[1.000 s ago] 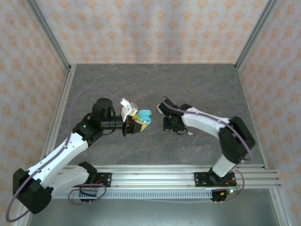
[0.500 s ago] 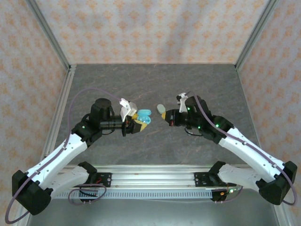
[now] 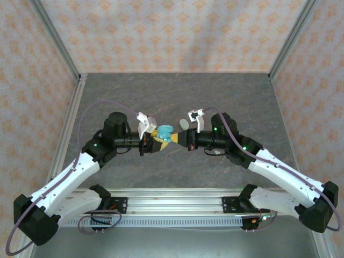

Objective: Insert wireless bluetooth earbuds into charging case

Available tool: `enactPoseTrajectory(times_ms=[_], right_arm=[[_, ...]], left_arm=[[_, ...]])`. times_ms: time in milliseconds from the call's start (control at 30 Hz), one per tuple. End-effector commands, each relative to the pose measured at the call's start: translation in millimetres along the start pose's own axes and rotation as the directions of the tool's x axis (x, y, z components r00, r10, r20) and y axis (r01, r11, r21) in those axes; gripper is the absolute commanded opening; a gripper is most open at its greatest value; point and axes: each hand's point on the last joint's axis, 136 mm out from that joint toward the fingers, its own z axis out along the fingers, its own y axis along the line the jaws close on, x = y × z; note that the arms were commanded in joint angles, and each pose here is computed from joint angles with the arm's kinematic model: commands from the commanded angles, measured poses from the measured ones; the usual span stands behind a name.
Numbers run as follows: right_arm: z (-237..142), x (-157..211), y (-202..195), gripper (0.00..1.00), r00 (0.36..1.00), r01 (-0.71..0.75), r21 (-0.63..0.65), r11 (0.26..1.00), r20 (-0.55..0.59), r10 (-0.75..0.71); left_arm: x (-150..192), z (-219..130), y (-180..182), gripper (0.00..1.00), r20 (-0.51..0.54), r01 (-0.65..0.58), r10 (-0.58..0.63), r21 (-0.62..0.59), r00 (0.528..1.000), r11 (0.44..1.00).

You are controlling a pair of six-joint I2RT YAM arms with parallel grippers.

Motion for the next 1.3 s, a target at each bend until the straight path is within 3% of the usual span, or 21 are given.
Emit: enactPoseTrajectory(times_ms=[0, 1267], right_arm=[[-4.1, -9.7, 22.6, 0.01, 0.997, 0.059, -0.09, 0.994, 0.048, -0.054], [21.0, -5.8, -1.9, 0.04, 0.996, 0.081, -0.02, 0.997, 0.027, -0.08]], left_arm=[[-11.8, -4.3, -4.4, 0.17, 0.049, -0.041, 0.04, 0.014, 0.998, 0.999], [-15.1, -3.9, -6.7, 0.17, 0.056, -0.037, 0.035, 0.03, 0.998, 0.999]])
